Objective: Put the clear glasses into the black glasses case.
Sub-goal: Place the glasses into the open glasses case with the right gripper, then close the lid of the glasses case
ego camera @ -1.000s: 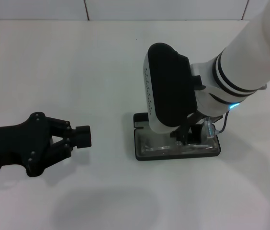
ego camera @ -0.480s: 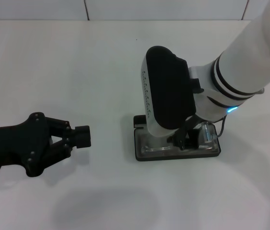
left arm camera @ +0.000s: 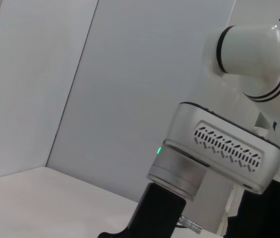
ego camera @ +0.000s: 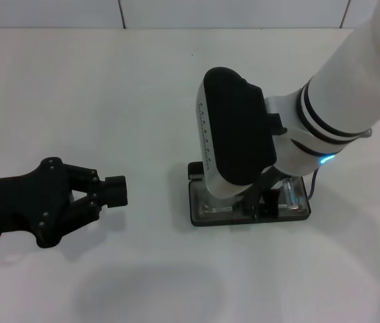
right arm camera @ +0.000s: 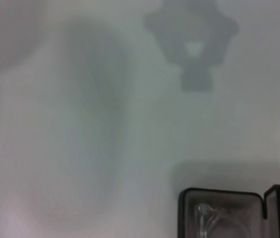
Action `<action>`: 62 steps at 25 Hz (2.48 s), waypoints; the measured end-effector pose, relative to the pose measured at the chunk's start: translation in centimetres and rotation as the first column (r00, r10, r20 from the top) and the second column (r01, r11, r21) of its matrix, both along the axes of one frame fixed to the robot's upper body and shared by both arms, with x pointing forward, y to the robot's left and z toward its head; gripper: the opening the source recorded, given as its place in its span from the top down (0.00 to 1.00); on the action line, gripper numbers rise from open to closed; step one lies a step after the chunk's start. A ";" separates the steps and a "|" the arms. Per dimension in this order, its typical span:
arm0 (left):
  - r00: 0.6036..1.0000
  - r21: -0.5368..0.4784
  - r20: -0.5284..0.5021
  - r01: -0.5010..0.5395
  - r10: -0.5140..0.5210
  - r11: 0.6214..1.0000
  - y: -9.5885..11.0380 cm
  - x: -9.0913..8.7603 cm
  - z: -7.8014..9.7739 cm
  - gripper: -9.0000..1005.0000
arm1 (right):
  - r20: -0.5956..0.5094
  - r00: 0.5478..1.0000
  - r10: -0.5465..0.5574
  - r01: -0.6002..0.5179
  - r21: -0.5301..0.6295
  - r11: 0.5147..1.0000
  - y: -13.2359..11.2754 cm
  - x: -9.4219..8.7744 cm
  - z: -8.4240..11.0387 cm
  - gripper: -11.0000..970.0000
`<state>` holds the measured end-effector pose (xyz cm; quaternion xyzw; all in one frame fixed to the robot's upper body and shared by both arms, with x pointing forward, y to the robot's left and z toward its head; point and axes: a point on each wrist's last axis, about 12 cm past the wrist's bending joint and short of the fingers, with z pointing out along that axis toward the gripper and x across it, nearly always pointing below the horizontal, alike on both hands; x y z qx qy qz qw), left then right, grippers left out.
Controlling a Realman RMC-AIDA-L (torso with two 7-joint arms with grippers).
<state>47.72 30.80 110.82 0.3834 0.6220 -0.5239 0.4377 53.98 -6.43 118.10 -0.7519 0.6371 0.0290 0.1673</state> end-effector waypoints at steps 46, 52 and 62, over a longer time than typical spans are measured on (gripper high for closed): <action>0.998 0.322 -0.003 -0.056 0.060 0.945 -13.6 12.3 0.1 0.86 | -0.098 0.660 -0.744 0.454 0.842 0.292 -28.5 -0.1 1.3 0.82; 1.000 0.345 -0.014 0.006 -0.001 0.939 -15.3 11.6 -0.5 0.86 | -0.183 0.666 -0.723 0.398 0.907 0.136 -31.7 -1.5 0.3 0.81; 1.000 0.360 -0.018 0.015 -0.009 0.933 -15.8 11.5 -0.9 0.86 | -0.199 0.676 -0.709 0.403 0.906 0.129 -31.5 -1.2 -0.7 0.80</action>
